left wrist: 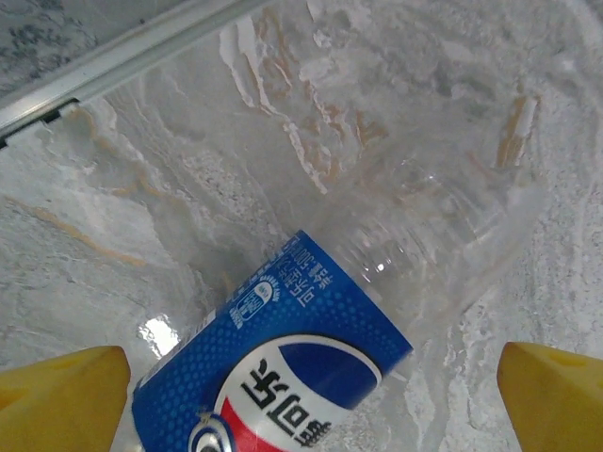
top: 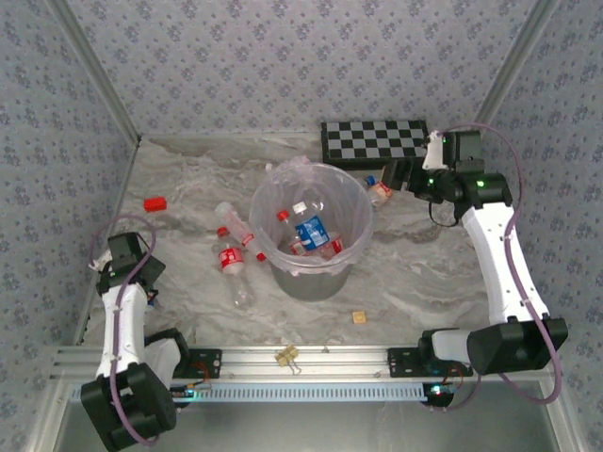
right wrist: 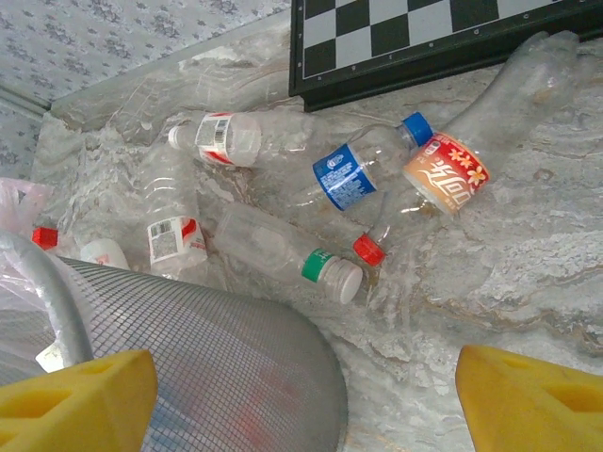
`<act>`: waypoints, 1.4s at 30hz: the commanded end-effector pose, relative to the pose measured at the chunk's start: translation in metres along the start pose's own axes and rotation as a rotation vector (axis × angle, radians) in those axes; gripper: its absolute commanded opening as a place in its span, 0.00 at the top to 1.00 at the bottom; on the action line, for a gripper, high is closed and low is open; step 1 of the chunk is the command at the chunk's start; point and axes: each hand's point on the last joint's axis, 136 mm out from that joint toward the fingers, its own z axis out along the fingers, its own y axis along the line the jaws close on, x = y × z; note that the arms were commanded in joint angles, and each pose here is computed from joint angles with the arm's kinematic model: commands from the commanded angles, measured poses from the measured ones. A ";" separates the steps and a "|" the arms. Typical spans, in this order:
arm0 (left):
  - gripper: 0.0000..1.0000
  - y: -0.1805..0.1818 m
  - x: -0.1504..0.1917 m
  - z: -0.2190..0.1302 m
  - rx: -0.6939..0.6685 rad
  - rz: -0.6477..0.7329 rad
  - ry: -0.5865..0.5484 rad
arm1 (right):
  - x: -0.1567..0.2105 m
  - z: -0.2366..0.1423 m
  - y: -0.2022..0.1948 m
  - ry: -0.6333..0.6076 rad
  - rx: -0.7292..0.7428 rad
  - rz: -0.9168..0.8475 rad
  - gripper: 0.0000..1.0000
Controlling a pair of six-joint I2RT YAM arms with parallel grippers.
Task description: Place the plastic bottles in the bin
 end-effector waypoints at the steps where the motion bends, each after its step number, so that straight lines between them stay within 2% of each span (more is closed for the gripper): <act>1: 0.00 -0.004 -0.019 0.005 -0.021 -0.023 -0.063 | 0.004 -0.015 -0.001 -0.016 -0.009 -0.012 0.16; 4: 0.00 -0.002 -0.026 0.019 -0.075 -0.013 -0.085 | 0.006 -0.024 -0.007 -0.032 0.015 -0.001 0.16; 7: 0.00 -0.016 -0.020 0.036 -0.051 -0.002 -0.014 | 0.006 -0.034 -0.008 -0.050 0.021 0.006 0.16; 11: 0.02 -0.027 -0.019 0.047 -0.056 0.080 0.055 | 0.008 -0.049 -0.009 -0.079 0.040 0.005 0.16; 12: 0.04 -0.028 -0.018 0.048 -0.058 0.095 0.072 | 0.008 -0.051 -0.011 -0.085 0.049 0.006 0.15; 14: 0.15 -0.034 -0.016 0.047 -0.026 0.105 0.098 | 0.008 -0.055 -0.014 -0.102 0.058 0.011 0.15; 17: 0.35 -0.042 -0.020 0.041 0.020 0.081 0.085 | 0.005 -0.057 -0.014 -0.117 0.053 0.020 0.15; 19: 0.44 -0.047 -0.025 0.031 0.061 0.068 0.070 | 0.004 -0.059 -0.011 -0.121 0.040 0.018 0.15; 27: 0.57 -0.066 -0.048 -0.026 0.231 0.051 0.007 | 0.003 -0.061 -0.012 -0.134 0.046 0.008 0.15; 30: 0.60 -0.087 -0.062 -0.070 0.393 -0.005 -0.028 | 0.006 -0.060 -0.008 -0.127 0.022 0.014 0.15; 33: 0.61 -0.115 -0.089 -0.145 0.598 -0.002 -0.166 | 0.001 -0.063 0.005 -0.142 -0.045 -0.006 0.15; 35: 0.61 -0.137 -0.103 -0.207 0.755 0.042 -0.256 | -0.007 -0.069 0.028 -0.157 -0.163 -0.015 0.15; 38: 0.61 -0.168 -0.106 -0.286 0.992 0.137 -0.327 | -0.020 -0.083 0.077 -0.152 -0.412 -0.035 0.15; 42: 0.64 -0.208 -0.078 -0.369 1.383 0.265 -0.286 | -0.030 -0.093 0.141 -0.086 -0.629 -0.104 0.18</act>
